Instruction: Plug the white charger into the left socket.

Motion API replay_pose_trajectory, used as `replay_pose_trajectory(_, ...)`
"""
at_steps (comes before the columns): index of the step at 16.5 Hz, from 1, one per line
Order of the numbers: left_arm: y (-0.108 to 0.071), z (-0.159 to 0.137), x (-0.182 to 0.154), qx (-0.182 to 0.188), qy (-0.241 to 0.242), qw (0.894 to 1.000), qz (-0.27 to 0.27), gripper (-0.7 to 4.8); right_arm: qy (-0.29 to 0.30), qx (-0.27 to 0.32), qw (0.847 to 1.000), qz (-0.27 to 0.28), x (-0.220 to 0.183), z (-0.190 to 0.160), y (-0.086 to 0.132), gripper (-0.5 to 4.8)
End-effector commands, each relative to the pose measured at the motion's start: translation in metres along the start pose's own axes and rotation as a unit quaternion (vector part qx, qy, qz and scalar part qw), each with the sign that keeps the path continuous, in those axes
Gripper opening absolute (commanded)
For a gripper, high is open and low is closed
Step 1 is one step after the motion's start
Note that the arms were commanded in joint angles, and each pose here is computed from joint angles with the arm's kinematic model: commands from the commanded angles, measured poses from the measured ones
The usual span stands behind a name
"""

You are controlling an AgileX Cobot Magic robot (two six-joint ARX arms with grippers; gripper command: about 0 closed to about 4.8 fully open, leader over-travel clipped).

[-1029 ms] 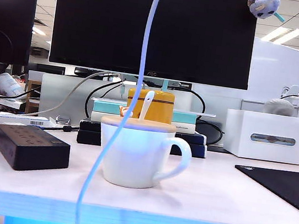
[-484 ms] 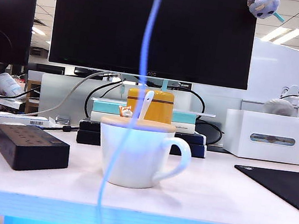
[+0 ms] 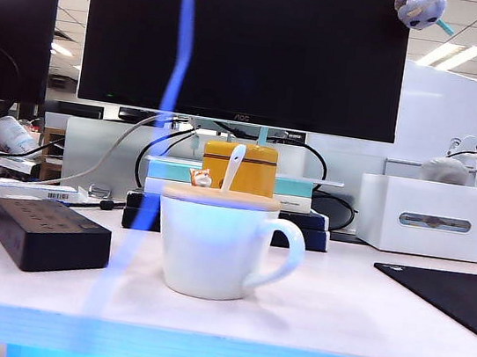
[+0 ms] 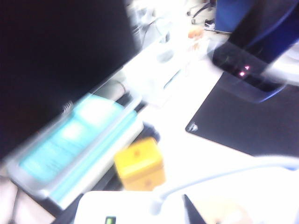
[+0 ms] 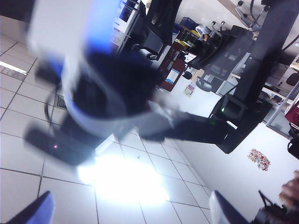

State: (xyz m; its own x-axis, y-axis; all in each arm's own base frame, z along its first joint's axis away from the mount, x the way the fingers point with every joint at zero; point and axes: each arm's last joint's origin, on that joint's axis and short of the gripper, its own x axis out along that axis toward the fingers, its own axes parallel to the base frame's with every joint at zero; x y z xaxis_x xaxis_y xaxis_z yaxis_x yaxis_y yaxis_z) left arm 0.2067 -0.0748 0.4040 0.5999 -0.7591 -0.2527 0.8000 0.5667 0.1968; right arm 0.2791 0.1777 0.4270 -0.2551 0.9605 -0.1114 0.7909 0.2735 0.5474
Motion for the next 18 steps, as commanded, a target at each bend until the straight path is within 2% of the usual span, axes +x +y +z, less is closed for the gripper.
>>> replay_pose_trajectory(1,0.001,-0.032,0.009,-0.03,0.005,0.998,-0.047,2.05,0.004,-0.005,1.0,0.0,0.0,-0.004,0.001,4.31)
replay_pose_trajectory(3,0.0,-0.05,0.015,-0.042,0.002,0.997,-0.069,2.05,0.005,-0.006,1.0,0.0,0.0,-0.004,0.001,4.31)
replay_pose_trajectory(8,0.0,-0.101,0.027,-0.048,-0.003,0.997,-0.052,2.05,-0.005,-0.004,1.0,0.005,0.0,-0.002,0.001,4.31)
replay_pose_trajectory(11,-0.001,-0.133,0.032,-0.076,-0.006,0.996,-0.037,2.05,-0.018,-0.002,1.0,0.012,0.0,0.0,0.002,4.31)
replay_pose_trajectory(18,0.003,-0.179,0.047,-0.148,-0.017,0.989,-0.02,2.04,-0.018,-0.002,1.0,0.012,0.0,0.0,0.002,4.31)
